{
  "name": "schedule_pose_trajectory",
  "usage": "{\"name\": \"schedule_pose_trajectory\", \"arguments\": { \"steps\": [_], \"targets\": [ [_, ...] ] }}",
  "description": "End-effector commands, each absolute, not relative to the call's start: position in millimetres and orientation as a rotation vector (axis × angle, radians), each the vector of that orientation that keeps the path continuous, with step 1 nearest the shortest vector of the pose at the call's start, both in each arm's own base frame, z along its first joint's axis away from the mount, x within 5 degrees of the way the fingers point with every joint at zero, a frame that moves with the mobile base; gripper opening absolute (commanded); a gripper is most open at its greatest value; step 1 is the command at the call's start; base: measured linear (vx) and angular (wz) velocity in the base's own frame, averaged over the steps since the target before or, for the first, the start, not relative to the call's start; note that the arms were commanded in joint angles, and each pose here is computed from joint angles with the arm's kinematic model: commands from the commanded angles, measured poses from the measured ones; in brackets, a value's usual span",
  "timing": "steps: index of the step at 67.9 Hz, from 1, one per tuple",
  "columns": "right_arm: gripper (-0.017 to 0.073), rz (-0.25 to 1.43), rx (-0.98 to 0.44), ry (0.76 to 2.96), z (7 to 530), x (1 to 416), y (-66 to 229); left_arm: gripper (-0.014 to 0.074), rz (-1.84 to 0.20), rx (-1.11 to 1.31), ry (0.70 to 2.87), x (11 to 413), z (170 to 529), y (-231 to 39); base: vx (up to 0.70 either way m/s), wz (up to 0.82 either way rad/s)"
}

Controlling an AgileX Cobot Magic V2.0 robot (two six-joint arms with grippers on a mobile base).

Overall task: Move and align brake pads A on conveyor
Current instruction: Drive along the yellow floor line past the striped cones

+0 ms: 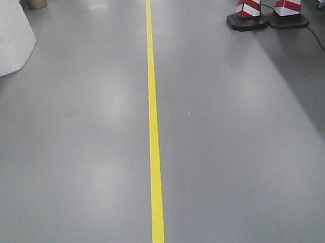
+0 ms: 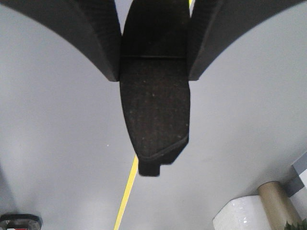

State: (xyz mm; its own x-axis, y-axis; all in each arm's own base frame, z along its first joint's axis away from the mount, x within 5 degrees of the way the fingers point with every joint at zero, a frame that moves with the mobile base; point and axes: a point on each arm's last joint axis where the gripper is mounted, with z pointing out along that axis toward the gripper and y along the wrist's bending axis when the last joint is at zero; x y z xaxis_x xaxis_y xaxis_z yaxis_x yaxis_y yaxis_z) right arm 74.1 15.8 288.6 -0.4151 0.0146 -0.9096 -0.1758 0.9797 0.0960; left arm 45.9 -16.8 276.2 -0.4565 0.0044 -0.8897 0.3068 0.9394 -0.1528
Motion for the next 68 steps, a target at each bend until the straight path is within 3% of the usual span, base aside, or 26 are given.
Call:
{"name": "schedule_pose_trajectory", "arguments": {
  "steps": [1, 68],
  "targets": [
    [-0.0004, 0.215, -0.126, 1.876, 305.1, 76.7, 16.6, -0.0006, -0.390, 0.217, 1.912, 48.3, 292.4, -18.7, 0.69, 0.00],
    [-0.0004, 0.215, -0.126, 1.876, 305.1, 76.7, 16.6, -0.0006, -0.390, 0.217, 1.912, 48.3, 292.4, -18.7, 0.72, -0.07]
  ]
}}
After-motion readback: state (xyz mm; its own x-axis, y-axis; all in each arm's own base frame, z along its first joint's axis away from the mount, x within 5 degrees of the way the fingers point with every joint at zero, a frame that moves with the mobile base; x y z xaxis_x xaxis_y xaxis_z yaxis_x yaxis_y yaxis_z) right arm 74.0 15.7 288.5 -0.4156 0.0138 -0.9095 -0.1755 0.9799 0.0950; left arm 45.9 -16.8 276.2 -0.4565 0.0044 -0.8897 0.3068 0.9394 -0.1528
